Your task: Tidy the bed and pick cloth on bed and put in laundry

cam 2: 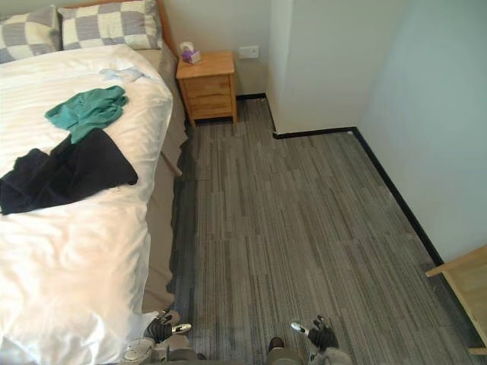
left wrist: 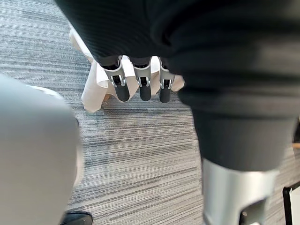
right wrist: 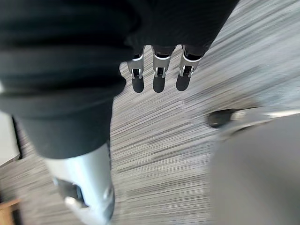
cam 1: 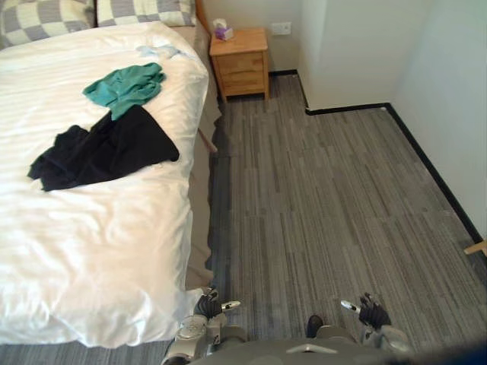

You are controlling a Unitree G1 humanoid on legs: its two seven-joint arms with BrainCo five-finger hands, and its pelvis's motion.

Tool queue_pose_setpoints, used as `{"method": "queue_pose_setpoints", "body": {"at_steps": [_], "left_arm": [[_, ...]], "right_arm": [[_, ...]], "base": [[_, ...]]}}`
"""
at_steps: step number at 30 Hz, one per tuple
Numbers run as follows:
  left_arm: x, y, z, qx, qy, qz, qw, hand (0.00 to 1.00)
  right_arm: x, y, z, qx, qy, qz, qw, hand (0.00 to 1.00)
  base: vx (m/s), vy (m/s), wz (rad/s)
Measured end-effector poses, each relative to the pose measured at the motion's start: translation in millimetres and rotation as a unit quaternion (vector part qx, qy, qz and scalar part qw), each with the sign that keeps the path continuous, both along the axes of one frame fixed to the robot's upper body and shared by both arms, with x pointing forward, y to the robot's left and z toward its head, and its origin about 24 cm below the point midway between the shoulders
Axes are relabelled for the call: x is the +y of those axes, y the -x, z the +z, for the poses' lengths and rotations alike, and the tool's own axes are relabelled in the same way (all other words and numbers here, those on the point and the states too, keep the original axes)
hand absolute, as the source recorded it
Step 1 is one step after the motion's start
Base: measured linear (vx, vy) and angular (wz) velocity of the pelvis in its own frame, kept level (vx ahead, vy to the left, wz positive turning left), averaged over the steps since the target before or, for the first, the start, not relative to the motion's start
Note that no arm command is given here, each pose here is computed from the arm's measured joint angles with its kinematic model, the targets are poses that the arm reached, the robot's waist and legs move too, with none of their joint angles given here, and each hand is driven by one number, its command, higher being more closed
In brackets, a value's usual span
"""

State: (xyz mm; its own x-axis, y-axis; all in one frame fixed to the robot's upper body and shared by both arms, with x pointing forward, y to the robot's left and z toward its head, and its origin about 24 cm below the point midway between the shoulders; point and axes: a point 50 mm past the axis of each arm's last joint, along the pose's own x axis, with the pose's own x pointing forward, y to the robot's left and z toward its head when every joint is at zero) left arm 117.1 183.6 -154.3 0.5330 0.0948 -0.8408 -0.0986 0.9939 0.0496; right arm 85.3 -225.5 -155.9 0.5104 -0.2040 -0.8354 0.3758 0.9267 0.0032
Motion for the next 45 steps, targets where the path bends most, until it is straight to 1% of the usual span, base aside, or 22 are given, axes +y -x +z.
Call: {"method": "queue_pose_setpoints", "body": {"at_steps": [2, 7, 8, 11, 12, 18, 22, 25, 27, 28, 30, 32, 35, 38, 41, 45], "left_arm": [[3.1, 3.0, -1.1, 0.009, 0.006, 0.018, 1.0, 0.0], [8.8, 10.3, -3.4, 0.024, 0.016, 0.058, 0.998, 0.0], [10.2, 12.0, -3.7, 0.024, 0.021, 0.075, 0.997, 0.0], [13.4, 17.9, -4.9, 0.027, 0.029, 0.109, 0.993, 0.0], [20.0, 32.6, -8.2, 0.046, 0.037, 0.138, 0.989, 0.0], [19.5, 33.3, -8.0, 0.039, 0.046, 0.146, 0.988, 0.0], [17.3, 36.7, -8.2, 0.024, 0.065, 0.179, 0.981, 0.0], [17.3, 39.5, -9.3, 0.029, 0.087, 0.189, 0.978, 0.0], [18.0, 43.6, -9.8, 0.023, 0.108, 0.227, 0.968, 0.0], [19.0, 52.1, -11.0, 0.025, 0.114, 0.261, 0.958, 0.0], [24.6, 54.3, -10.3, 0.015, 0.113, 0.299, 0.948, 0.0], [28.1, 52.9, -8.8, 0.003, 0.102, 0.301, 0.948, 0.0], [28.0, 61.2, -9.8, 0.01, 0.099, 0.308, 0.946, 0.0], [17.7, 64.3, -11.1, 0.013, 0.105, 0.295, 0.949, 0.0], [14.9, 72.4, -11.9, 0.022, 0.101, 0.304, 0.947, 0.0], [23.9, 72.9, -10.2, 0.024, 0.074, 0.272, 0.959, 0.0]], "right_arm": [[0.9, 10.9, -3.0, 0.017, -0.009, -0.014, 1.0, 0.0], [0.3, 14.7, -4.1, 0.022, -0.018, -0.042, 0.999, 0.0], [0.2, 15.2, -4.3, 0.022, -0.02, -0.048, 0.998, 0.0], [1.4, 14.7, -4.5, 0.022, -0.021, -0.046, 0.998, 0.0], [12.9, 11.2, -6.1, 0.027, -0.029, -0.001, 0.999, 0.0], [12.1, 12.1, -6.0, 0.024, -0.033, -0.01, 0.999, 0.0], [12.4, 20.3, -7.1, 0.016, -0.057, -0.051, 0.997, 0.0], [11.7, 29.9, -8.3, 0.016, -0.067, -0.075, 0.995, 0.0], [8.6, 38.3, -8.8, 0.016, -0.073, -0.094, 0.993, 0.0], [6.6, 40.5, -8.3, 0.013, -0.074, -0.098, 0.992, 0.0], [9.2, 40.0, -8.1, 0.005, -0.081, -0.091, 0.992, 0.0], [10.6, 42.7, -7.9, 0.006, -0.082, -0.077, 0.994, 0.0], [11.2, 38.3, -6.6, 0.0, -0.079, -0.061, 0.995, 0.0], [4.0, 24.4, -0.9, -0.032, -0.063, -0.054, 0.996, 0.0], [8.2, 22.5, -0.2, -0.04, -0.063, -0.049, 0.996, 0.0], [14.7, 19.7, -0.3, -0.042, -0.063, -0.034, 0.997, 0.0]], "base": [[0.08, 0.092, 0.18], [0.06, 0.027, 0.18], [0.02, -0.022, 0.08], [0.0, -0.014, 0.08], [0.0, 0.0, 0.0], [0.0, 0.0, 0.0], [0.0, 0.0, 0.0], [0.01, -0.003, -0.02], [0.0, -0.014, -0.25], [0.01, 0.005, -0.3], [0.05, -0.003, -0.09], [0.06, -0.081, -0.1], [0.13, 0.009, -0.38], [0.14, 0.109, -0.23], [0.25, 0.258, -0.33], [0.34, 0.213, -0.21]]}}
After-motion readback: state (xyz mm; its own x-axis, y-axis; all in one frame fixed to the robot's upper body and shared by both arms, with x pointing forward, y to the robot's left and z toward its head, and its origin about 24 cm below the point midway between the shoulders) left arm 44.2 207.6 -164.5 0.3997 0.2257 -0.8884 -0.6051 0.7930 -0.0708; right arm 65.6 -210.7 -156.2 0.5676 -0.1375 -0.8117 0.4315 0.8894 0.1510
